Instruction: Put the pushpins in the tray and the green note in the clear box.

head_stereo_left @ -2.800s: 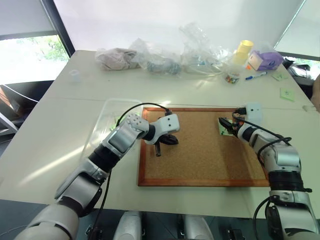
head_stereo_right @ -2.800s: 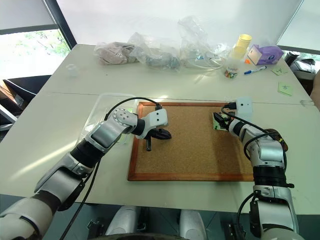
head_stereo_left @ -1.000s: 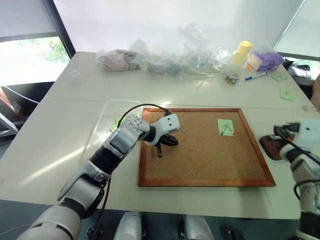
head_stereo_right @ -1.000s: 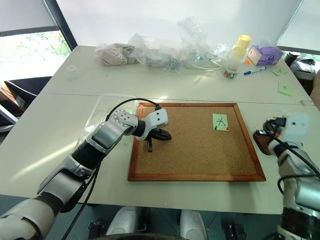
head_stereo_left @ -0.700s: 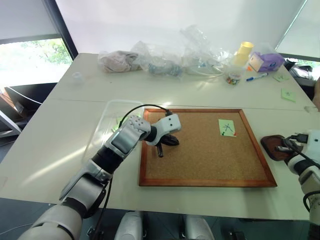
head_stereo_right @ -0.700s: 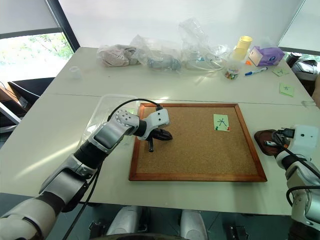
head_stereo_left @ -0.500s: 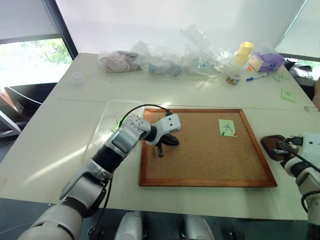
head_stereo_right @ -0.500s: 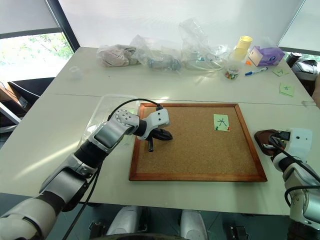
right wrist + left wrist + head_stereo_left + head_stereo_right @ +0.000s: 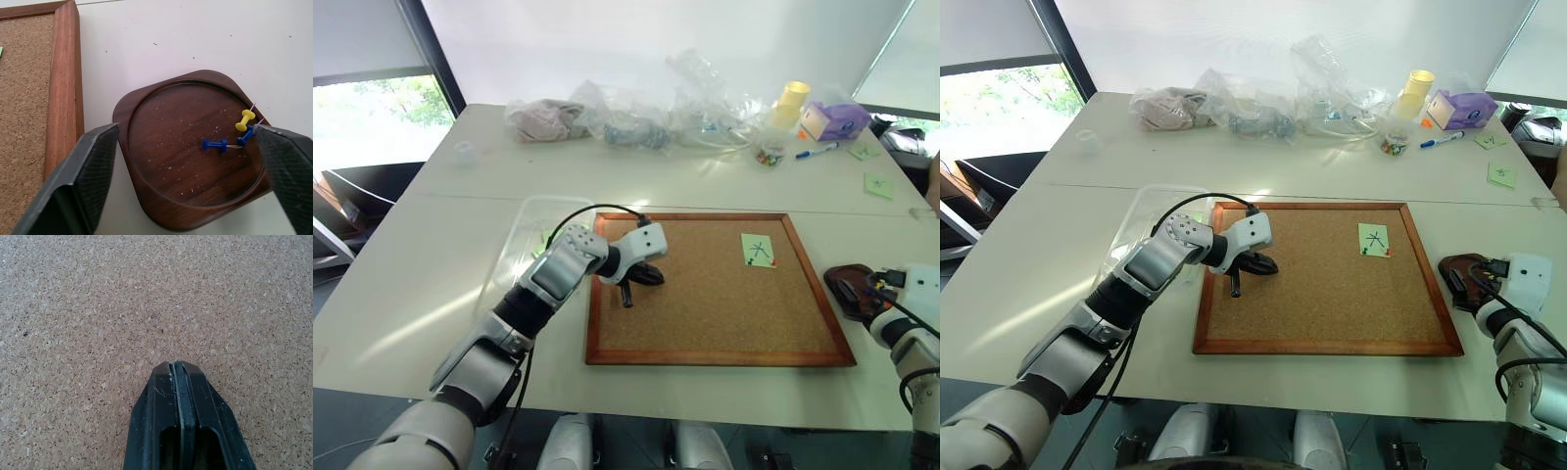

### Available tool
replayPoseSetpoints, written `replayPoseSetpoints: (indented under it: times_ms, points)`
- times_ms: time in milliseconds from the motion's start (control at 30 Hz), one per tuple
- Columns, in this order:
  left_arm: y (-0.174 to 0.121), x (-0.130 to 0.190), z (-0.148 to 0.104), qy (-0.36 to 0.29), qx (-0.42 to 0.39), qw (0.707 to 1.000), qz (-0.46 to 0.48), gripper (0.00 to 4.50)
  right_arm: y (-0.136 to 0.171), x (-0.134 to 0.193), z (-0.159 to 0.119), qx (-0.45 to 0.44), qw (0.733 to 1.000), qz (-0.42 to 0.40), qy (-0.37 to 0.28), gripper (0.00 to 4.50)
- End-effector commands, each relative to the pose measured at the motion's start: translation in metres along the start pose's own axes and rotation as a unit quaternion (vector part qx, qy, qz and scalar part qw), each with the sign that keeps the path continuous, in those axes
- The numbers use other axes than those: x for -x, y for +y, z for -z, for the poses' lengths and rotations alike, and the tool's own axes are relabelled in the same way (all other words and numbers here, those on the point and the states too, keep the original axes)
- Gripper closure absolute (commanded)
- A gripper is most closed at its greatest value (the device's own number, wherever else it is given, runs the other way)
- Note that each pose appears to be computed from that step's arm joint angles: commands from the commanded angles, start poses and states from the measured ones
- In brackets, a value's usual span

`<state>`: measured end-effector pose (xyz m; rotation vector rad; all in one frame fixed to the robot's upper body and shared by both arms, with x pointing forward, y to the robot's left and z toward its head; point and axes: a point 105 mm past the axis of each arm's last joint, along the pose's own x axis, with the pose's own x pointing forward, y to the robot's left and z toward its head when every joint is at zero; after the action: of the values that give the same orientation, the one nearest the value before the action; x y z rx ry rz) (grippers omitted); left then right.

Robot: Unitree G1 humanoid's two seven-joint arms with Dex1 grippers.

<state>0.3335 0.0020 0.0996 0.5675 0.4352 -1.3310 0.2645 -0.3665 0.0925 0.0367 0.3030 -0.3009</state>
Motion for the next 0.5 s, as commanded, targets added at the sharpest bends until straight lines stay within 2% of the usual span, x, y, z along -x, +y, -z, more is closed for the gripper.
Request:
replayPoseSetpoints:
  times_ms: [33, 133, 200, 267, 367, 500]
  points:
    - [-0.004, -0.007, 0.010, 0.019, 0.011, 1.000, 0.004, 4.50, -0.003, 0.002, -0.020, -0.002, 0.999, 0.000, -0.042, 0.06]
    - [-0.004, -0.007, 0.010, 0.019, 0.012, 1.000, 0.004, 4.50, 0.003, 0.005, -0.033, -0.006, 0.997, -0.016, -0.074, 0.06]
    - [-0.004, -0.007, 0.010, 0.019, 0.012, 1.000, 0.005, 4.50, 0.020, 0.010, -0.052, 0.002, 0.991, -0.058, -0.119, 0.06]
    - [-0.004, -0.007, 0.010, 0.018, 0.012, 1.000, 0.005, 4.50, 0.044, 0.015, -0.060, 0.026, 0.984, -0.113, -0.135, 0.06]
    - [-0.004, -0.007, 0.009, 0.018, 0.011, 1.000, 0.005, 4.50, 0.082, 0.017, -0.051, 0.045, 0.973, -0.199, -0.111, 0.06]
    - [-0.002, -0.008, 0.008, 0.018, 0.008, 1.000, 0.003, 4.50, 0.101, 0.004, -0.030, 0.041, 0.972, -0.220, -0.077, 0.06]
